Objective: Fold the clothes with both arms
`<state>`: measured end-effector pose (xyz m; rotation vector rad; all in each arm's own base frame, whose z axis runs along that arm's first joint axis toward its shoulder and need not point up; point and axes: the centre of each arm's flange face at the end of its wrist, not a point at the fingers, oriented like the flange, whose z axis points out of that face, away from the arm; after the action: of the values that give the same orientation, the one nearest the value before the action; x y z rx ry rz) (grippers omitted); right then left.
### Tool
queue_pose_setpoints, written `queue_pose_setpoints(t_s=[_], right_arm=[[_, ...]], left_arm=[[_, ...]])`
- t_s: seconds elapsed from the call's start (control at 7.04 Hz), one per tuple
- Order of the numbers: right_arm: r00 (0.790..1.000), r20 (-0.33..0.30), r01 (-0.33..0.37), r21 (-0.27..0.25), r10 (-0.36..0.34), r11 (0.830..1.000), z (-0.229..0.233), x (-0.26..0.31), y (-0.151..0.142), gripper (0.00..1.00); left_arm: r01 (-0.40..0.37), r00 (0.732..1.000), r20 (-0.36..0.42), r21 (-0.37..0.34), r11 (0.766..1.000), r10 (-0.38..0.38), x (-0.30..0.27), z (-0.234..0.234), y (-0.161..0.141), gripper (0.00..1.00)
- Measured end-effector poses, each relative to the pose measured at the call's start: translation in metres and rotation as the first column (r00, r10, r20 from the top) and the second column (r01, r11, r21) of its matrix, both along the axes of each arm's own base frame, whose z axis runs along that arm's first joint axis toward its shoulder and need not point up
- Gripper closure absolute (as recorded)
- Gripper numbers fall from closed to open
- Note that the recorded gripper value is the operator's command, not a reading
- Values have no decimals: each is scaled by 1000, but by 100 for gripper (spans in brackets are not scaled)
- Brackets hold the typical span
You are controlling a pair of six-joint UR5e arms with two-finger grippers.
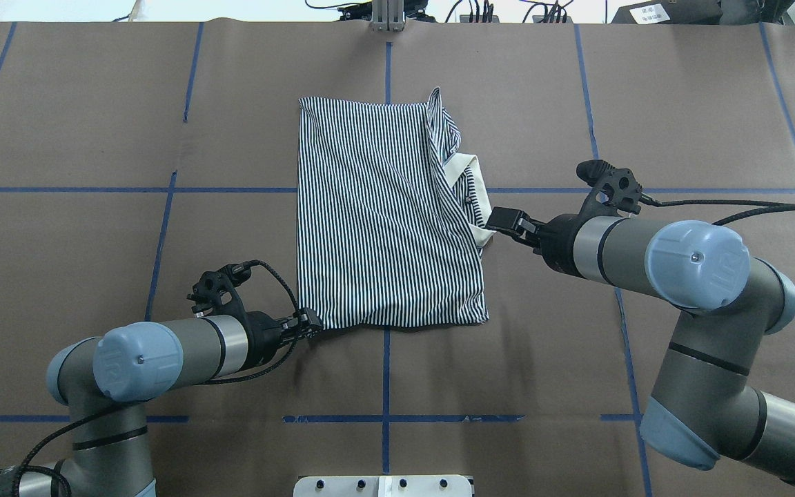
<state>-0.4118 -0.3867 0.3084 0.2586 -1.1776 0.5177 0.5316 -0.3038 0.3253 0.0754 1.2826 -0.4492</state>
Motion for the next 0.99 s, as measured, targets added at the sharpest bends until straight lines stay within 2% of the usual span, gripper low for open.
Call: queue_pose_setpoints(t_s=[0.28, 0.43, 0.57, 0.71, 0.85, 0.99], right_arm=[[1000, 0, 1, 0, -1, 1000, 0, 0, 0, 0], [1000, 0, 0, -1, 0, 1000, 0, 0, 0, 2], [1000, 4, -3, -13, 3, 1000, 0, -1, 1, 11], [1000, 21, -16, -58, 18, 998, -1, -5, 3, 20], [998, 40, -43, -131, 49, 990, -6, -18, 10, 28], [996, 31, -75, -193, 82, 978, -18, -40, 21, 29]], left_arm=[[-1, 1000, 2, -1, 1000, 1, 1, 1, 0, 75], [-2, 1000, 4, -1, 1000, 2, 1, 2, 0, 100], [-3, 1000, 3, 0, 1000, 3, 1, 1, 0, 100], [-3, 1000, 0, 1, 1000, 3, 1, 0, 0, 100], [-3, 1000, -1, 2, 1000, 3, 1, -1, 0, 100], [-3, 1000, -3, 3, 1000, 3, 1, -2, 0, 100]])
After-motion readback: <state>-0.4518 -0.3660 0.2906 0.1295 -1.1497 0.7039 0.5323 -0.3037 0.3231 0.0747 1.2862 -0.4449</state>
